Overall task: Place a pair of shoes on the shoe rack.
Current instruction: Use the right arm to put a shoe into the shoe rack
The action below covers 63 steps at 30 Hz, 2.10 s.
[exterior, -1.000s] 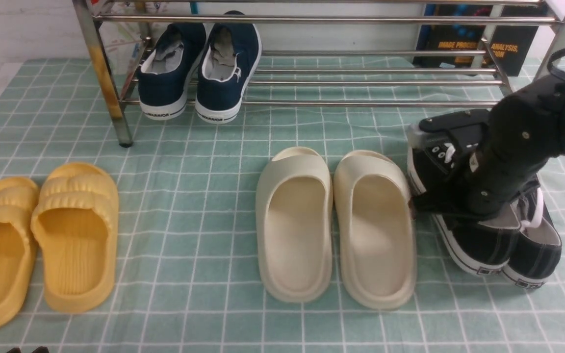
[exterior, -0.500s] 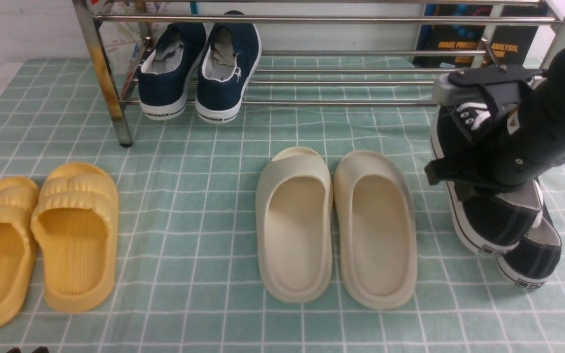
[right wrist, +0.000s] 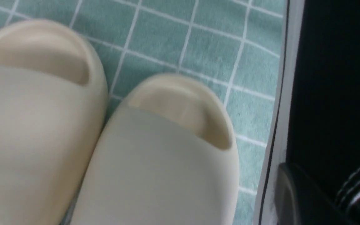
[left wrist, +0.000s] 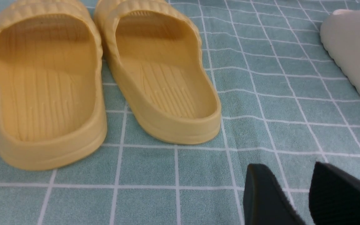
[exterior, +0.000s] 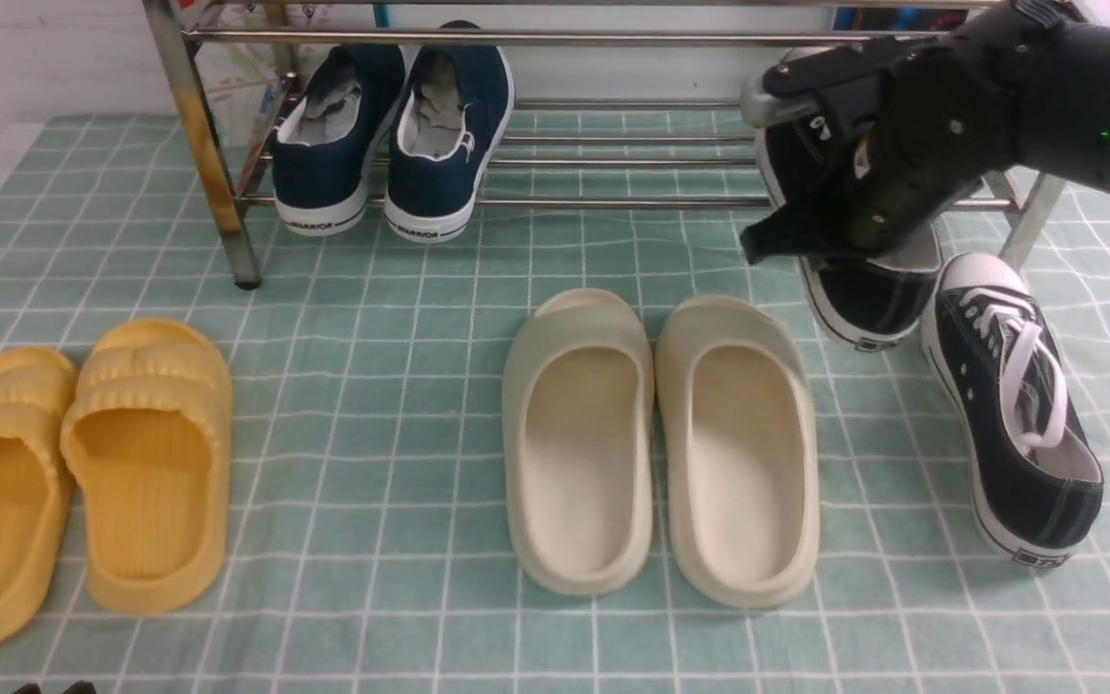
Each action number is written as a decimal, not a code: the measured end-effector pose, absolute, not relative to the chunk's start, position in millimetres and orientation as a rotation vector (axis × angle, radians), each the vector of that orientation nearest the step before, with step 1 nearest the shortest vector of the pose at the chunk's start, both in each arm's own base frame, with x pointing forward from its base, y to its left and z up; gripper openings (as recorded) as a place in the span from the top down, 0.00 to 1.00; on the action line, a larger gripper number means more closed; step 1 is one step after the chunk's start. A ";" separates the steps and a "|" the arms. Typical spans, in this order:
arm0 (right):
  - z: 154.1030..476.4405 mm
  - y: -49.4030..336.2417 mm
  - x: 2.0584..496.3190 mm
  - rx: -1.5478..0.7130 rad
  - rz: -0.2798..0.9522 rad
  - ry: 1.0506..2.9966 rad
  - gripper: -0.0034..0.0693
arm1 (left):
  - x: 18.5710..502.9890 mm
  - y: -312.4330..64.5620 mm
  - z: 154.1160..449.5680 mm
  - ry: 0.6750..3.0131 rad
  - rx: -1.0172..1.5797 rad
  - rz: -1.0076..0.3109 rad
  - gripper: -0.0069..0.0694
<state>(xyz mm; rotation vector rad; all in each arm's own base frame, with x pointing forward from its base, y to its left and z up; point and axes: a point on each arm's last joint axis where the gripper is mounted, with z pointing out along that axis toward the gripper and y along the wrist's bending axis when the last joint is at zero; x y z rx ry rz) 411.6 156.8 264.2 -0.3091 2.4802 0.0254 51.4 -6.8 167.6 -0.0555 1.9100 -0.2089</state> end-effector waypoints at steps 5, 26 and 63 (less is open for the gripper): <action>261.0 153.4 435.9 -0.272 0.021 2.460 0.93 | 51.4 -6.8 167.6 1.910 -0.055 -0.209 0.60; 251.5 142.5 491.1 -0.226 0.091 2.450 0.93 | 51.4 -6.8 167.6 1.910 -0.055 -0.209 0.60; 333.6 122.6 455.3 -0.281 0.134 2.563 0.19 | 51.4 -6.8 167.6 1.910 -0.055 -0.209 0.60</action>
